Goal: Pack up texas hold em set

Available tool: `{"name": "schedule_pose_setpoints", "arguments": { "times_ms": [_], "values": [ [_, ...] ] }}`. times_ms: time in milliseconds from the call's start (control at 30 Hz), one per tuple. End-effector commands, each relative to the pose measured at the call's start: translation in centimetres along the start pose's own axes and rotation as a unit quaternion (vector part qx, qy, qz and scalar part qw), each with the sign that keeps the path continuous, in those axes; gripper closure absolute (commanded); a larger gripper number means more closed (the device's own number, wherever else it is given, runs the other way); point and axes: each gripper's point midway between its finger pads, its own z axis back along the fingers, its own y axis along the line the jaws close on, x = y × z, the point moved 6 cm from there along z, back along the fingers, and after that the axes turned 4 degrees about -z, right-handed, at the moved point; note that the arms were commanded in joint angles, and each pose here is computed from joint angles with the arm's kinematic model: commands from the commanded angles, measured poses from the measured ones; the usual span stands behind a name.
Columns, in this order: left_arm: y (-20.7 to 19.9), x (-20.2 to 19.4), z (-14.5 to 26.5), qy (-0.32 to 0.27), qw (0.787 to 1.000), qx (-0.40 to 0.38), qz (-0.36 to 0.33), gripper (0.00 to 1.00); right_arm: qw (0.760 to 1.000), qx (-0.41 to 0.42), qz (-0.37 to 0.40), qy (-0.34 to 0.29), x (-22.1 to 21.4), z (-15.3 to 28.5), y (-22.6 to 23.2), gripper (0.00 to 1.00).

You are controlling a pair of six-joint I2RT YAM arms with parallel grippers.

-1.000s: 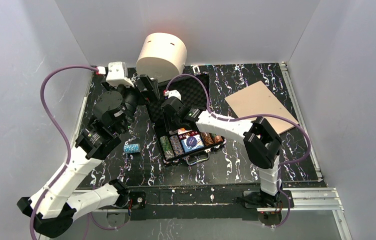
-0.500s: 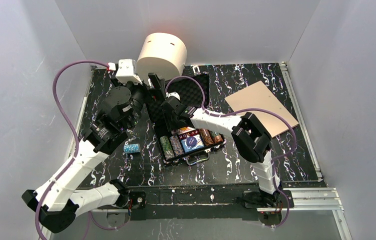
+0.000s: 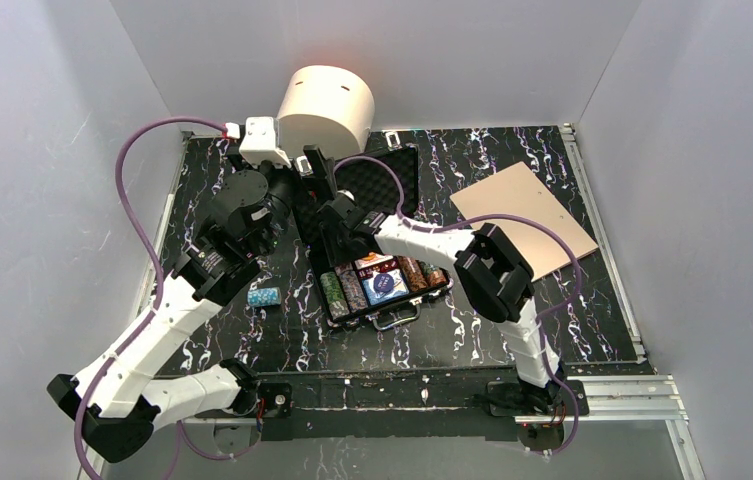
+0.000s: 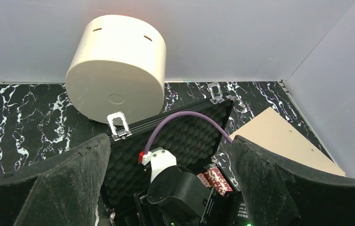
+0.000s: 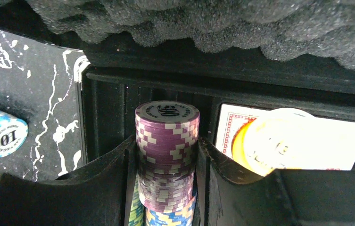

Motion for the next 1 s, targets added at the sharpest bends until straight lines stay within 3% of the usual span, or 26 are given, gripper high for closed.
{"name": "schedule_pose_setpoints", "arguments": {
  "times_ms": [0,333,667,967],
  "values": [
    [0.1,0.8,0.0,-0.015,1.000,0.003,0.001,0.02,1.000,0.006,-0.015,0.003,0.9,0.3,0.7,0.48],
    [0.3,1.0,0.1,-0.019,1.000,0.006,-0.005,0.02,1.000,-0.009,-0.021,-0.012,2.0,1.2,0.9,0.34],
    [0.6,2.9,0.5,-0.043,0.999,0.011,-0.013,0.02,0.997,0.028,-0.027,-0.072,5.2,5.3,2.5,0.32],
    [0.9,7.7,1.8,-0.103,0.995,0.008,-0.017,0.02,0.981,0.128,0.094,-0.113,5.1,6.7,8.0,0.33]
  ]
}}
